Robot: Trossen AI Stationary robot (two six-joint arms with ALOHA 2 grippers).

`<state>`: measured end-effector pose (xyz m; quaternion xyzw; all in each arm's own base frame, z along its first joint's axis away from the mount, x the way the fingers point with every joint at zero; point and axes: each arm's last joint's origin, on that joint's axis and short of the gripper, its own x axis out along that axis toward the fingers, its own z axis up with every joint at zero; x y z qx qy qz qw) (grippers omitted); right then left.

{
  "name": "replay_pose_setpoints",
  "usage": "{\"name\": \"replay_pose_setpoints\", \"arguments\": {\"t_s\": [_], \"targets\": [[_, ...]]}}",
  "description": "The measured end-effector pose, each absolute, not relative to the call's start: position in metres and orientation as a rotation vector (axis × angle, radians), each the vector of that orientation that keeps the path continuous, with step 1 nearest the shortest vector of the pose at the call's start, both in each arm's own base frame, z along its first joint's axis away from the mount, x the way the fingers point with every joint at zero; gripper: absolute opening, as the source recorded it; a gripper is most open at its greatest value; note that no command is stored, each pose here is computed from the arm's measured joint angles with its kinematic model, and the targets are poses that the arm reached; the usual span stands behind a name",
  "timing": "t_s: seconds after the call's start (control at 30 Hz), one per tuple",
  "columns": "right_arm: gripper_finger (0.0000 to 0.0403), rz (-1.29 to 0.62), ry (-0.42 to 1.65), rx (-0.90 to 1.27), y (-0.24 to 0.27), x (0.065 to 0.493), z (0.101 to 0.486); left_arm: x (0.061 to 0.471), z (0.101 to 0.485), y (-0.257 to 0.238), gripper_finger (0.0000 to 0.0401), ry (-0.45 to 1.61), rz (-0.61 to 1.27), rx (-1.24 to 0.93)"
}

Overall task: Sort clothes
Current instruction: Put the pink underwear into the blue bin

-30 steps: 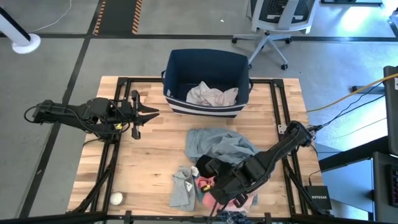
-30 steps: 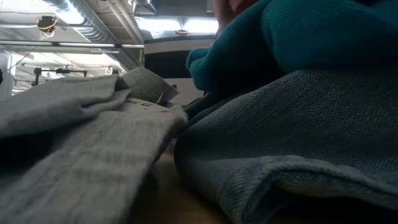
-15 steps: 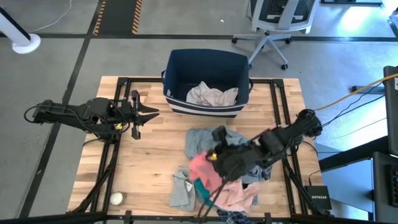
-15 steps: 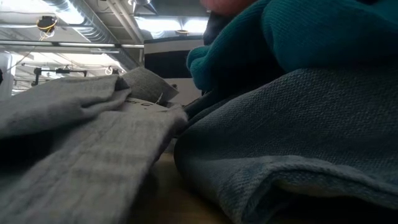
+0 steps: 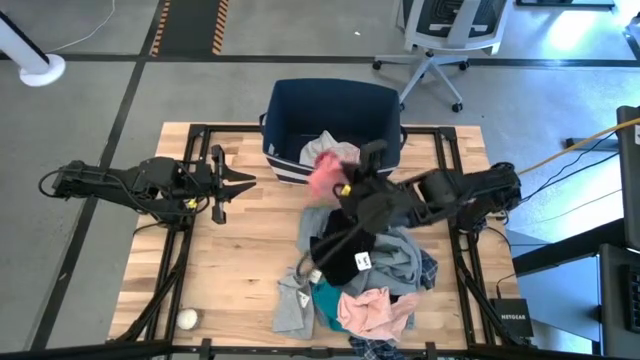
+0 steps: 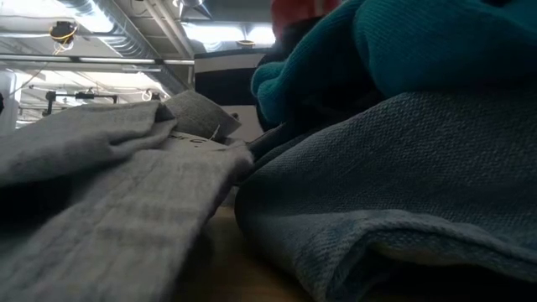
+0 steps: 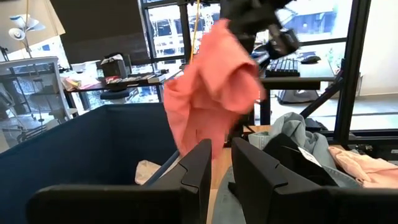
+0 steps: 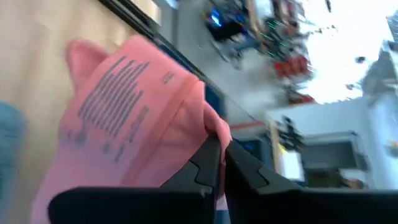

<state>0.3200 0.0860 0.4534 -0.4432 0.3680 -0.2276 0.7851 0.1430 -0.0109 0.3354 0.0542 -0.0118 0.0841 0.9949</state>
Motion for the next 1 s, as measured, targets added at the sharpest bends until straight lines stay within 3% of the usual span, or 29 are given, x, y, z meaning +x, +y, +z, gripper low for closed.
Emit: {"name": "replay_pose_setpoints", "arguments": {"t_s": [0.27, 0.53, 0.77, 1.0], "targets": [[0.0024, -0.645, 0.893, -1.065, 0.047, 0.324, 0.46, 0.143, 0.335, -0.011, 0.0059, -0.024, 0.169, 0.11], [0.0024, -0.658, 1.036, -1.231, 0.011, 0.329, 0.464, 0.143, 0.335, -0.011, 0.0059, -0.024, 0.169, 0.112], [0.0024, -0.84, 1.007, -1.152, -0.013, 0.334, 0.473, 0.143, 0.335, -0.011, 0.0059, -0.024, 0.169, 0.112], [0.0026, -0.784, 0.958, -1.066, -0.025, 0.336, 0.471, 0.143, 0.336, -0.011, 0.0059, -0.024, 0.169, 0.112]]}}
